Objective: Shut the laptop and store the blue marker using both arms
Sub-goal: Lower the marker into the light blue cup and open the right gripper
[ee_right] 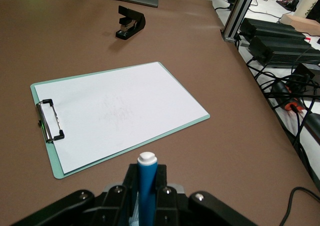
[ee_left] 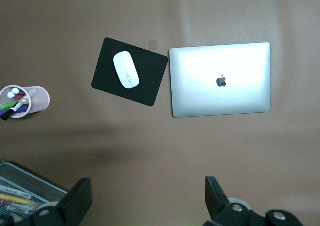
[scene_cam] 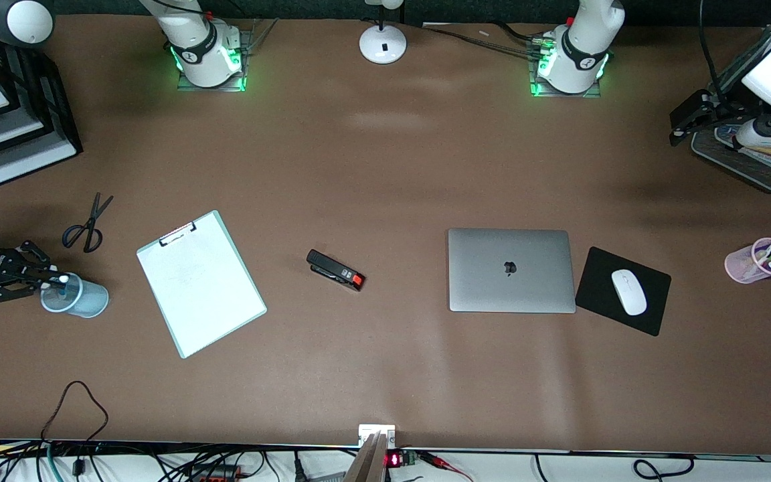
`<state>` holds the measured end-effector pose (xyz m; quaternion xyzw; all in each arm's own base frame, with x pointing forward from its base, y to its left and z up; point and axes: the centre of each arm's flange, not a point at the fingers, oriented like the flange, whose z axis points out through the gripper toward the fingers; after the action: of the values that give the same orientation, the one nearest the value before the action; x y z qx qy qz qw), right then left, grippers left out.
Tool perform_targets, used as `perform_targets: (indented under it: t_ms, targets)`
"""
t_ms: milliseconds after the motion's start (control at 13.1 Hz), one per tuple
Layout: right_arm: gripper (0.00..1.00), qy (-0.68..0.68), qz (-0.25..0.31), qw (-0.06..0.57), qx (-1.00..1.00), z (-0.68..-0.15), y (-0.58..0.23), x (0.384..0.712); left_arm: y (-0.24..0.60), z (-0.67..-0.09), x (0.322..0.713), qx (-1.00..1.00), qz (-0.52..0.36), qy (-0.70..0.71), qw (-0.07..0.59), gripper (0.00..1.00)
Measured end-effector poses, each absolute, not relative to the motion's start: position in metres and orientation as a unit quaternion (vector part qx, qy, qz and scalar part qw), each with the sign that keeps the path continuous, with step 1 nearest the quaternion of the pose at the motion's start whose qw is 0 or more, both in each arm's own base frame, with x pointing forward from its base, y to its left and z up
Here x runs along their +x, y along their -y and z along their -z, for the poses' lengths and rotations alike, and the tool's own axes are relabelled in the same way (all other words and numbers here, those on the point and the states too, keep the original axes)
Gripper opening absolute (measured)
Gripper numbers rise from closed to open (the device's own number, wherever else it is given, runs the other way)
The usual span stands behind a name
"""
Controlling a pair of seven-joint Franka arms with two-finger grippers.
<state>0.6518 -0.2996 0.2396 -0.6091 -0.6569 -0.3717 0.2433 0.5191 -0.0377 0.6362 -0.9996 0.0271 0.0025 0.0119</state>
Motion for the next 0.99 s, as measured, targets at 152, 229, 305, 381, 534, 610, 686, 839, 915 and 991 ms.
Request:
perform_targets:
  t_ms: [152, 229, 305, 381, 534, 610, 686, 839, 915, 991]
  targets:
    - [0.18, 0.649, 0.376, 0.246, -0.614, -0.231, 0.3, 0.652, 0.037, -0.636, 0.519, -1.0, -0.002, -0.027, 0.012, 1.0]
    - [0.18, 0.644, 0.38, 0.248, -0.616, -0.228, 0.3, 0.652, 0.036, -0.636, 0.519, -1.0, -0.002, -0.026, 0.012, 1.0]
    - [0.18, 0.64, 0.383, 0.249, -0.617, -0.225, 0.3, 0.652, 0.035, -0.636, 0.519, -1.0, -0.002, -0.024, 0.012, 1.0]
    - [0.18, 0.639, 0.384, 0.25, -0.618, -0.223, 0.3, 0.652, 0.034, -0.636, 0.519, -1.0, -0.002, -0.024, 0.012, 1.0]
    - [0.18, 0.637, 0.383, 0.251, -0.62, -0.222, 0.3, 0.652, 0.033, -0.636, 0.519, -1.0, -0.002, -0.023, 0.012, 1.0]
    - [0.18, 0.636, 0.383, 0.253, -0.62, -0.22, 0.3, 0.652, 0.033, -0.636, 0.519, -1.0, -0.002, -0.023, 0.012, 1.0]
    - [0.18, 0.635, 0.383, 0.254, -0.621, -0.218, 0.3, 0.651, 0.032, -0.636, 0.519, -1.0, -0.002, -0.022, 0.012, 1.0]
    - [0.18, 0.633, 0.382, 0.257, -0.622, -0.212, 0.301, 0.65, 0.031, -0.637, 0.519, -1.0, -0.002, -0.021, 0.011, 1.0]
    - [0.18, 0.632, 0.382, 0.259, -0.623, -0.209, 0.301, 0.649, 0.031, -0.637, 0.519, -1.0, -0.001, -0.021, 0.011, 1.0]
    - [0.18, 0.63, 0.384, 0.262, -0.623, -0.207, 0.301, 0.649, 0.031, -0.637, 0.519, -1.0, -0.001, -0.021, 0.011, 1.0]
